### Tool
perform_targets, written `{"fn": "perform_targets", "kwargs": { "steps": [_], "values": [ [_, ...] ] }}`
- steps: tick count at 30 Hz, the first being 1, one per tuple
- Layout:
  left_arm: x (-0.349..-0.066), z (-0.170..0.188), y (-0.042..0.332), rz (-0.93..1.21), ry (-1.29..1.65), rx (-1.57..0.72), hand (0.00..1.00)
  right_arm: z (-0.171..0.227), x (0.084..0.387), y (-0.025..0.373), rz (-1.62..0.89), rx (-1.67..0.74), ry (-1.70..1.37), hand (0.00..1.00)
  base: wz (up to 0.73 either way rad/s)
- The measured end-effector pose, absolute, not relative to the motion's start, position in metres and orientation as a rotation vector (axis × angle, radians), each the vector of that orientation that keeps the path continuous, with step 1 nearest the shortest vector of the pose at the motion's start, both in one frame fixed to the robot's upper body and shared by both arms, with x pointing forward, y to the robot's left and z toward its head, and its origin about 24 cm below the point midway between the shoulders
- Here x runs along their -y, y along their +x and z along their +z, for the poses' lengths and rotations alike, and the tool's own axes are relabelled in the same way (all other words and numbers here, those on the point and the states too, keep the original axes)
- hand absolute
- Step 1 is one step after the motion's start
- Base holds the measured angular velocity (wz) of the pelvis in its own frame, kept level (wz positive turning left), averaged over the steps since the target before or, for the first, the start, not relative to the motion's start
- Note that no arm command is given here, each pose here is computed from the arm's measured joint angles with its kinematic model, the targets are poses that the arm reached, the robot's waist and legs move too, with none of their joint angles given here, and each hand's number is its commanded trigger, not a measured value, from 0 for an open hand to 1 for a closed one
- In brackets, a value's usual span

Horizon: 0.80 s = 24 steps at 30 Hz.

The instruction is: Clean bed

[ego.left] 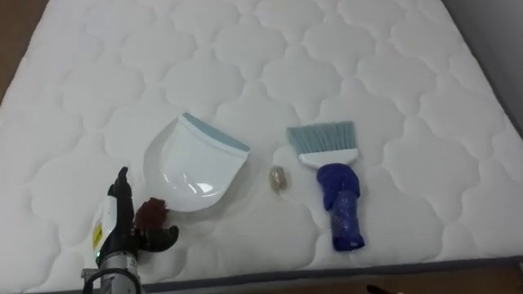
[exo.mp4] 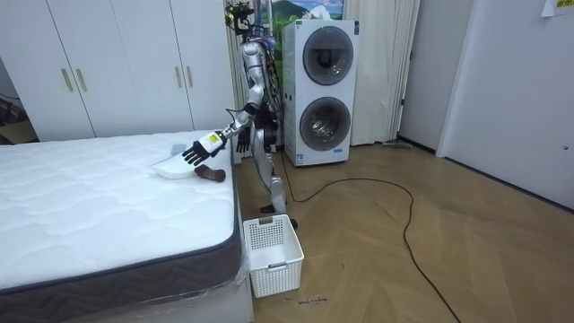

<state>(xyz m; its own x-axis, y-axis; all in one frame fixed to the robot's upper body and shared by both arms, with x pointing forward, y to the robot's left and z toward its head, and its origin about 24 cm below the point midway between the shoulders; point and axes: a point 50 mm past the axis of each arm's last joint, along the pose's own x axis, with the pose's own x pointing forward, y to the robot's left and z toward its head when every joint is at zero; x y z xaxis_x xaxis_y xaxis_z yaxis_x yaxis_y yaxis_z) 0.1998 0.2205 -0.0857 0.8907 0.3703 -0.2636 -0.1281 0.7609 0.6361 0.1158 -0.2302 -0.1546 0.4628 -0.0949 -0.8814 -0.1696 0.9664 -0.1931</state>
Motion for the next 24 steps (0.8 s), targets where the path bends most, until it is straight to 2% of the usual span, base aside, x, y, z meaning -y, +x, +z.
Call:
{"fn": "perform_targets", "kwargs": {
  "steps": [9,14,16,24],
  "values": [
    [-0.226,-0.097,0.208,0.270,0.701,-0.499,0.00,-0.146,0.229,0.148,0.031,-1.036,-0.333,0.00,-0.17],
    [-0.225,-0.092,0.219,0.280,0.700,-0.485,0.00,-0.142,0.233,0.156,-0.027,-1.010,-0.355,0.00,-0.04],
    [-0.233,-0.087,0.226,0.327,0.719,-0.473,0.00,-0.133,0.232,0.177,-0.034,-0.944,-0.399,0.00,-0.32],
    [-0.228,-0.080,0.244,0.349,0.684,-0.475,0.00,-0.129,0.235,0.184,-0.044,-0.942,-0.424,0.00,0.19]
  ]
}}
